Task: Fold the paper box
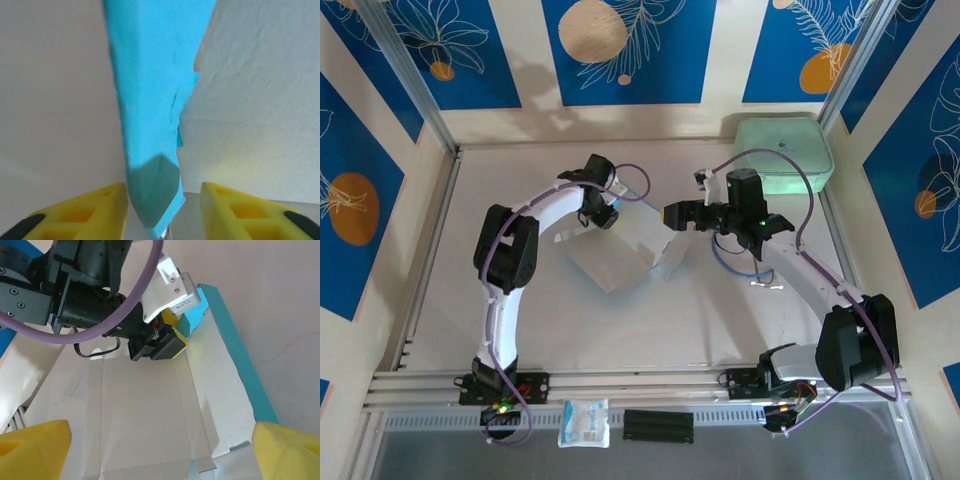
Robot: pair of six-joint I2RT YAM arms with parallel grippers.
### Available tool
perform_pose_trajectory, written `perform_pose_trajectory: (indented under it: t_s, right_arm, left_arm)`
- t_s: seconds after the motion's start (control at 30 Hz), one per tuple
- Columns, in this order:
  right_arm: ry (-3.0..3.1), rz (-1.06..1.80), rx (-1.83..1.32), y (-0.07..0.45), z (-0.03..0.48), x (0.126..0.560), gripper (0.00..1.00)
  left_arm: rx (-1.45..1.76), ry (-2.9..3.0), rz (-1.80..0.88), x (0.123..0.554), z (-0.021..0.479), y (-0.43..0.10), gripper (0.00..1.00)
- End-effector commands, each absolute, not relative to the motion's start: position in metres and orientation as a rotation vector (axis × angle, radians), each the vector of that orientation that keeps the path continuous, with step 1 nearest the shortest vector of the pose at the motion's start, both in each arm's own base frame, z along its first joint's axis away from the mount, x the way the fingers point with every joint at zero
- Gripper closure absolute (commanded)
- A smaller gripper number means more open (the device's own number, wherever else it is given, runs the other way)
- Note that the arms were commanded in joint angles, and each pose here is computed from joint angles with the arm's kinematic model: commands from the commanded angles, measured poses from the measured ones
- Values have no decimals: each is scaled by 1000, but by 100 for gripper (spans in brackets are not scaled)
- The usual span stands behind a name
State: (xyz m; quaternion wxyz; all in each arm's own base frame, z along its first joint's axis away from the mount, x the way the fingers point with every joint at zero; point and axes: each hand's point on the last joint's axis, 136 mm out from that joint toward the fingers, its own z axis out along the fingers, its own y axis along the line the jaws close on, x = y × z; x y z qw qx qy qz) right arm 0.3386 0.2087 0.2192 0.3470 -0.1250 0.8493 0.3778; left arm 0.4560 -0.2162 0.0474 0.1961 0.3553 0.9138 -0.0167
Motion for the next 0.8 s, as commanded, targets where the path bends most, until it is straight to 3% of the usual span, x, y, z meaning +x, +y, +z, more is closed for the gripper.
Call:
perform_pose_trajectory:
  t_s: [0.0, 0.33, 0.53, 0.67, 0.77]
  right_arm:
    - [2252, 960, -230, 195, 222, 338, 6]
    - [2399, 771, -111, 173, 196, 339, 8]
    - [2407, 819, -236, 189, 197, 327, 7]
    - [2443, 829, -152, 192, 203, 317, 8]
    - [2478, 860, 62, 188, 206, 311, 13]
  left_arm:
    - [930, 2520, -122, 450, 82, -219, 51]
    - [768, 2405, -233, 440, 134, -220, 46]
    - [616, 2311, -337, 415, 167, -214, 45]
    - [409, 2212, -435, 401, 201, -203, 44]
    - [175, 2207, -486, 405, 215, -188, 30]
